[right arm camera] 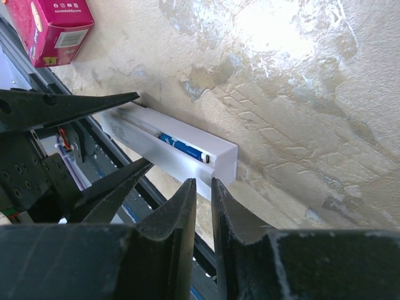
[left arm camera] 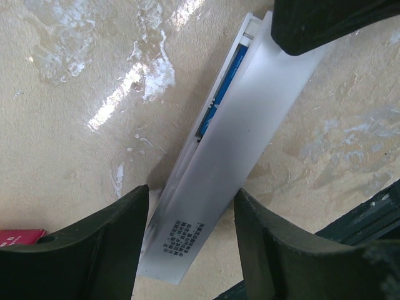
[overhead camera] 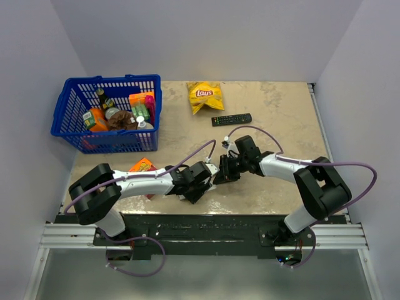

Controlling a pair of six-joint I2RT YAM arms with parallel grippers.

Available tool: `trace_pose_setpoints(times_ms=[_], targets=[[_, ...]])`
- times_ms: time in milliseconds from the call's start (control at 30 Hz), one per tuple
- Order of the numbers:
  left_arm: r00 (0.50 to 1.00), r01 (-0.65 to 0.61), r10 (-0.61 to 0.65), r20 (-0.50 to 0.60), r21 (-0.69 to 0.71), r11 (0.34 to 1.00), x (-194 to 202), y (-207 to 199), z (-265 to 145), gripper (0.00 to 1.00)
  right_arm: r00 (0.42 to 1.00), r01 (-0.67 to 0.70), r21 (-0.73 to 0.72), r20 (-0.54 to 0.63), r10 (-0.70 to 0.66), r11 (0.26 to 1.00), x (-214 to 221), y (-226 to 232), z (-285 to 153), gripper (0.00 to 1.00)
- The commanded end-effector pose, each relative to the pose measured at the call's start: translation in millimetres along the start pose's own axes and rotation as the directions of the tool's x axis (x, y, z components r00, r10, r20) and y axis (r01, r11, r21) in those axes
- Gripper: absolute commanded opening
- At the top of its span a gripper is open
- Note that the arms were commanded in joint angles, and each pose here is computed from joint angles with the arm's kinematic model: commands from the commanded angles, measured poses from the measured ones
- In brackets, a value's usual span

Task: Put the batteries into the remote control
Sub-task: Load the battery cover into the remote control.

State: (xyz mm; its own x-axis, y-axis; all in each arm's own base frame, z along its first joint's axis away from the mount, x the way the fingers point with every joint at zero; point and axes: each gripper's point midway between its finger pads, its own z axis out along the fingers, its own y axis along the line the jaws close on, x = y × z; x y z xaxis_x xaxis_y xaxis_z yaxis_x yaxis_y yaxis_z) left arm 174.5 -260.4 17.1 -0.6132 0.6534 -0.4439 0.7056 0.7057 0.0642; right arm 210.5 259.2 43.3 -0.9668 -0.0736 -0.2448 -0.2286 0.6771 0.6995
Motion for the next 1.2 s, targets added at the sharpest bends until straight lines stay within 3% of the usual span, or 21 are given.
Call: trace_pose_setpoints(times_ms=[0, 267, 600, 1167], targets=[[0.998, 0.029, -0.029, 0.056, -0.005, 1.000, -11, 0, -7, 0.61, 0.999, 0.038, -0.001, 0.037, -0.038, 0.999, -16, 7, 2, 0.20], [0.995, 0.047, -0.046, 0.084, -0.016, 0.999, -17, 3, -11, 0.63, 0.988, 0.115, 0.012, 0.106, -0.116, 0.993, -31, 17, -10, 0.21], [0.988, 0.090, -0.090, 0.125, 0.001, 0.996, -25, 5, -14, 0.72, 0.942, 0.263, 0.076, 0.194, -0.273, 0.962, -45, 27, -39, 0.29], [0.975, 0.162, -0.175, 0.139, 0.102, 0.981, -29, 1, -17, 0.72, 0.938, 0.289, 0.040, 0.187, -0.291, 0.957, -29, 28, -43, 0.30]])
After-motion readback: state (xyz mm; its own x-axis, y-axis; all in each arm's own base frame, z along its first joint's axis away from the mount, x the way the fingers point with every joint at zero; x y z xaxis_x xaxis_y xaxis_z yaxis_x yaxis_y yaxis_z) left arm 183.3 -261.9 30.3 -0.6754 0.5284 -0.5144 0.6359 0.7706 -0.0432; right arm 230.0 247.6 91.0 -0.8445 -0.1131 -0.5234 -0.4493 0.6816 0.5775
